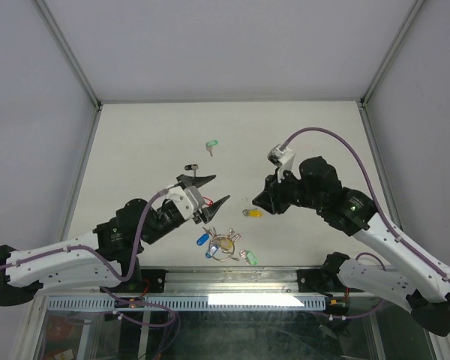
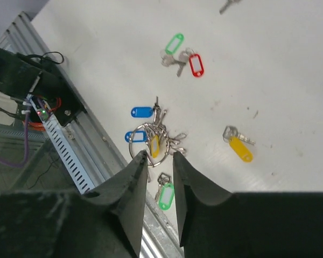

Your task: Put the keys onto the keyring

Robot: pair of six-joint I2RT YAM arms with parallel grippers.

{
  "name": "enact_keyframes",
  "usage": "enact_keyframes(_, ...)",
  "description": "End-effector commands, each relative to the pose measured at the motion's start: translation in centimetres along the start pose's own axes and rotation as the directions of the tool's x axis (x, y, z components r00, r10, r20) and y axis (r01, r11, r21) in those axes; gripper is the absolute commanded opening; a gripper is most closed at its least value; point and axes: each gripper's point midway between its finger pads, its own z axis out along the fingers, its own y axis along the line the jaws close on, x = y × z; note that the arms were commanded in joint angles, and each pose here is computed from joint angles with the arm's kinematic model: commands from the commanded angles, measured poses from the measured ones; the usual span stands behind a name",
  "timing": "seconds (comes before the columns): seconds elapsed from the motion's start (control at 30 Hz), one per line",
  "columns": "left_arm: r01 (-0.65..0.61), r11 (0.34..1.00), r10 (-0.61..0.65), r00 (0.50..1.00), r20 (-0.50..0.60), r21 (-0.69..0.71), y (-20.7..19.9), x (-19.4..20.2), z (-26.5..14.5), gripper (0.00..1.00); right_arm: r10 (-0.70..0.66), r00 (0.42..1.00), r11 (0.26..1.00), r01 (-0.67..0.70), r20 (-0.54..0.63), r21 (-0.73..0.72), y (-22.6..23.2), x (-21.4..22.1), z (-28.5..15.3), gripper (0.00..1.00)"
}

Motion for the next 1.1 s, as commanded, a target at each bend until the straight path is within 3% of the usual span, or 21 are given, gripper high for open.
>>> enact_keyframes(0.0, 0.212, 0.929, -0.213, 0.977, 0.032, -0.304, 4.4, 0.5, -0.8, 0.58, 0.138, 0.99, 0.986, -0.142, 0.041, 0.088, -1.3, 0.5, 0.6, 0.36)
enact_keyframes(0.1, 0.261, 0.877, -0.283, 0.959, 0.004, -0.404, 5.5, 2.1, -1.1, 0.58, 0.177, 0.984, 0.977, -0.174, -0.007, 0.126, -2.1, 2.3, 1.1, 0.42)
enact_keyframes(0.37, 0.377, 0.785, -0.449, 0.893, -0.031, -0.492, 9.1, 6.0, -1.4, 0.6, 0.339, 0.935, 0.939, -0.329, -0.106, 0.104, -0.8, 6.7, 3.6, 0.41)
enact_keyframes(0.67, 0.387, 0.767, -0.503, 0.858, -0.105, -0.512, 9.4, 9.1, -1.3, 0.65, 0.397, 0.893, 0.911, -0.356, -0.21, 0.209, -1.6, 12.1, 7.0, 0.36)
enact_keyframes(0.87, 0.377, 0.774, -0.492, 0.864, -0.11, -0.509, 9.5, 8.8, -1.2, 0.65, 0.333, 0.9, 0.94, -0.291, -0.282, 0.179, -2.1, 14.1, 9.3, 0.36)
enact_keyframes(1.07, 0.357, 0.785, -0.476, 0.87, -0.126, -0.506, 9.5, 9.1, -1.5, 0.66, 0.032, 0.96, 0.999, -0.031, -0.279, 0.007, -2.5, 14.9, 10.9, 0.43)
